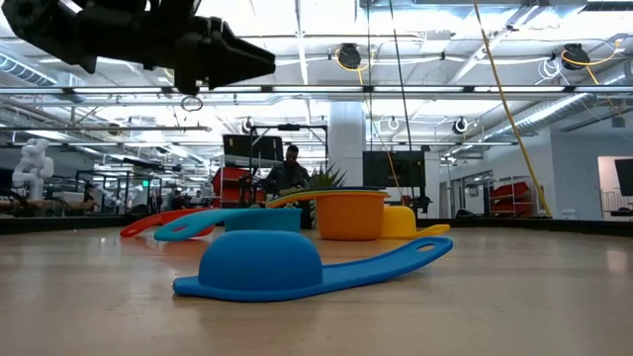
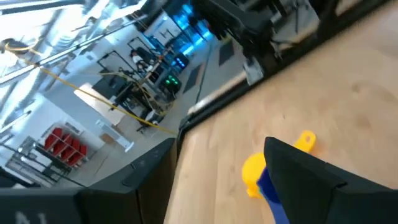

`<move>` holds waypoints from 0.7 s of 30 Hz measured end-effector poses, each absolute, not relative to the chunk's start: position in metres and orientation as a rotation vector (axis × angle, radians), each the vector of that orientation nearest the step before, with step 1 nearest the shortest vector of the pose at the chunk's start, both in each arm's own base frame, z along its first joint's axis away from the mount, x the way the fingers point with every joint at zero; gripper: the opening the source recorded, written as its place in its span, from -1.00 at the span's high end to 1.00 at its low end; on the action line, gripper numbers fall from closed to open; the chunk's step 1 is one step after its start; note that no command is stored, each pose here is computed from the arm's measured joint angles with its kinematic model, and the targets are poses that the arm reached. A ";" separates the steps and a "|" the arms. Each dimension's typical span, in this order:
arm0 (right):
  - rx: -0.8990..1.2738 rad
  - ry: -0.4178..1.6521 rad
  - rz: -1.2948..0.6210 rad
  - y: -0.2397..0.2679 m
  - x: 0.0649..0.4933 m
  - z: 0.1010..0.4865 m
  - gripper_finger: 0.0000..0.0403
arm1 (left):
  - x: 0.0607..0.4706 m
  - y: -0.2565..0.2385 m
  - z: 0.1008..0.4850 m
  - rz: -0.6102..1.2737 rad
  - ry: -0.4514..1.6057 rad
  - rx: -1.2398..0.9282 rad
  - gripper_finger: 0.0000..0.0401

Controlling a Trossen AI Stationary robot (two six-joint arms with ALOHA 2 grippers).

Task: Nest measuring cups in basket
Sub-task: Stack the dark blue measuring cup on top of the green measuring cup

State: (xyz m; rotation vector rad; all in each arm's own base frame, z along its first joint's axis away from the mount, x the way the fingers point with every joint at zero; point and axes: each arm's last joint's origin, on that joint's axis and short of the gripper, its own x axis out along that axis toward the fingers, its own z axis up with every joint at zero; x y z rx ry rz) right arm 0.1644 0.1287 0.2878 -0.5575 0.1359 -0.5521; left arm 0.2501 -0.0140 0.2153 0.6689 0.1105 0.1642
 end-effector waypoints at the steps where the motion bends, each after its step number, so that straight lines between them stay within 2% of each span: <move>1: -0.558 0.136 -0.552 0.129 0.164 0.288 0.19 | 0.250 -0.013 0.216 0.167 0.109 0.648 -0.19; 8: -0.558 0.136 -0.551 0.129 0.164 0.288 0.19 | 0.252 -0.013 0.206 0.166 0.164 0.512 -0.05; 14: -0.571 0.140 -0.552 0.128 0.165 0.288 0.19 | 0.256 -0.006 0.202 0.191 0.288 0.291 0.00; 17: -0.576 0.141 -0.552 0.128 0.165 0.288 0.19 | 0.263 -0.003 0.207 0.162 0.351 0.215 -0.09; 21: -0.587 0.147 -0.561 0.127 0.166 0.288 0.19 | 0.278 -0.001 0.207 0.154 0.471 0.159 -0.31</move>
